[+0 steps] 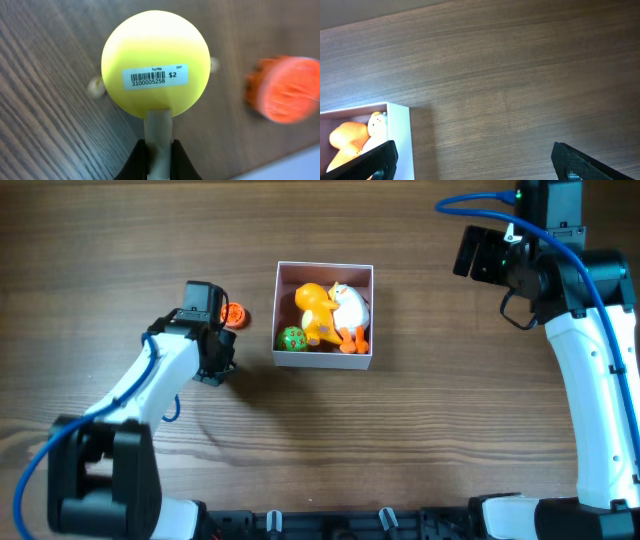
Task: Pack container
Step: 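Carry the yellow lollipop toy with the left gripper into the box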
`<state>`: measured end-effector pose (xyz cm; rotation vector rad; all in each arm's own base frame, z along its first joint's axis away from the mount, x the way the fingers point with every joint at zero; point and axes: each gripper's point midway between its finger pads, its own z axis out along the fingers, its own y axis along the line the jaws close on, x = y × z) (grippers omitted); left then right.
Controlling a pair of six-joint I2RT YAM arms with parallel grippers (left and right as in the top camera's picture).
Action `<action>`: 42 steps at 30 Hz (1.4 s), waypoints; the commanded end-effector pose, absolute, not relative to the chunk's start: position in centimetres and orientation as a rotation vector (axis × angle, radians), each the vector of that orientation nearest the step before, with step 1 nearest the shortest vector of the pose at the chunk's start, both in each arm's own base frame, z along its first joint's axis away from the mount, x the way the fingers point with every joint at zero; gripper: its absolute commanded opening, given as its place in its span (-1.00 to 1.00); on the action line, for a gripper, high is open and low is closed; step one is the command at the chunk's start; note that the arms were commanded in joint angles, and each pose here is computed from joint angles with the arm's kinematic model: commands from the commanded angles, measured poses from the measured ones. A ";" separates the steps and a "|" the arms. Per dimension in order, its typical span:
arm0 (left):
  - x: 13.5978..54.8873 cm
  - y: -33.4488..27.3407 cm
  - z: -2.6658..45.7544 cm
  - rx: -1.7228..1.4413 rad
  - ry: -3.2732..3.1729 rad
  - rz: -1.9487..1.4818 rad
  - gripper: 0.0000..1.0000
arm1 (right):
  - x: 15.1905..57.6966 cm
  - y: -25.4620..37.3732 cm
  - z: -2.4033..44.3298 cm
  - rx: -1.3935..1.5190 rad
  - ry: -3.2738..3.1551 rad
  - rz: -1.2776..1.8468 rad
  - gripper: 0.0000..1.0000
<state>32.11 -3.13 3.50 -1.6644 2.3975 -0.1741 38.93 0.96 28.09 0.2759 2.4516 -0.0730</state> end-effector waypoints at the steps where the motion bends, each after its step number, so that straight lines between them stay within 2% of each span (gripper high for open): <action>1: 33.2 -2.5 7.3 -1.469 2.367 -0.229 -0.87 | 39.0 0.7 27.9 0.275 2.455 -0.095 1.00; 5: 34.5 -3.9 11.7 -1.176 2.362 -0.368 -0.85 | 39.0 0.7 27.9 0.275 2.455 -0.095 1.00; 10: 35.9 -10.5 17.7 -0.554 2.349 -0.636 -0.63 | 39.0 0.7 27.9 0.275 2.455 -0.095 1.00; 14: 35.6 -14.7 19.3 -0.324 2.319 -0.687 -0.66 | 39.0 0.7 27.9 0.276 2.455 -0.094 1.00; 22: 34.6 -18.0 18.7 -0.223 2.336 -0.668 -0.80 | 39.0 0.7 27.9 0.275 2.456 -0.095 1.00; 26: 35.6 -17.3 17.5 -0.260 2.340 -0.586 -0.80 | 39.0 0.7 27.9 0.275 2.455 -0.095 1.00; 28: 36.5 -17.7 17.3 -0.248 2.316 -0.595 -0.87 | 39.0 0.7 27.9 0.276 2.455 -0.094 0.99; 35: 40.0 -17.9 21.7 -0.221 2.073 -0.595 -0.89 | 39.0 0.7 27.9 0.276 2.455 -0.094 0.99; 39: 41.0 -15.1 21.7 -0.298 2.027 -0.410 -0.92 | 39.0 0.7 27.9 0.275 2.456 -0.095 0.99; 42: 41.2 -15.3 20.2 -0.260 2.063 -0.370 -0.92 | 39.0 0.7 27.9 0.275 2.455 -0.095 1.00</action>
